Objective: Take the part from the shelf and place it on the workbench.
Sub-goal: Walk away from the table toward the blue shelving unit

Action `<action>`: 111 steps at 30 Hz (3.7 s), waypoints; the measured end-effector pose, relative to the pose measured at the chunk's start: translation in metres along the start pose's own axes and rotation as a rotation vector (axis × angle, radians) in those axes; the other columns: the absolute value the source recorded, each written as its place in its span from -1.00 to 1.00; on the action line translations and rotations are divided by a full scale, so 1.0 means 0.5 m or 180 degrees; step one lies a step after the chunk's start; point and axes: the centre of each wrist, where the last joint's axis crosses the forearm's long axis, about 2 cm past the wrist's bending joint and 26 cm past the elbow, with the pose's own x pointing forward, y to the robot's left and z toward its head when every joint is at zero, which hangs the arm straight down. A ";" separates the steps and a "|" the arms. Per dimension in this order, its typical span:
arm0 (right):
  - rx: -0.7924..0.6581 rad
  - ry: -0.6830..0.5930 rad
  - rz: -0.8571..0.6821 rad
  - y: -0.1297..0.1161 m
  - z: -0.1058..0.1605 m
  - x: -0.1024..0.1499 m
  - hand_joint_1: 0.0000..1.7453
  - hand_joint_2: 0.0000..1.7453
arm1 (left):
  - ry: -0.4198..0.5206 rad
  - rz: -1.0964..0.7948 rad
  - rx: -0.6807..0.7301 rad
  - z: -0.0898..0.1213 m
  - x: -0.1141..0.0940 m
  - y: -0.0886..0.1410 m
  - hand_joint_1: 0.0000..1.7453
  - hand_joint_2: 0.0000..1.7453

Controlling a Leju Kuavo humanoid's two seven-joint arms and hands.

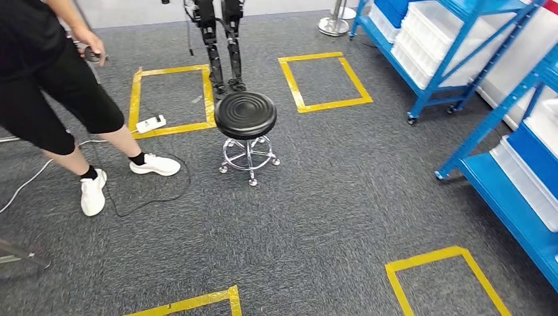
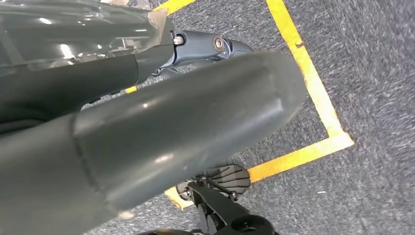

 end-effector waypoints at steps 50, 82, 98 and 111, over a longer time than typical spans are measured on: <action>-0.0002 -0.0063 0.0194 -0.016 -0.004 0.012 -1.00 -1.00 | 0.0015 -0.0036 0.0036 0.004 -0.001 -0.009 -1.00 -1.00; -0.0042 -0.0078 0.0309 -0.020 -0.005 0.004 -1.00 -1.00 | -0.0004 -0.0063 0.0043 0.001 0.001 -0.005 -1.00 -1.00; -0.0054 -0.0068 0.0382 -0.023 -0.005 0.003 -1.00 -1.00 | -0.0024 -0.0108 0.0097 0.001 0.002 -0.004 -1.00 -1.00; -0.0105 -0.0057 0.0386 -0.026 -0.006 -0.001 -1.00 -1.00 | -0.0048 -0.0201 0.0135 -0.001 0.003 0.000 -1.00 -1.00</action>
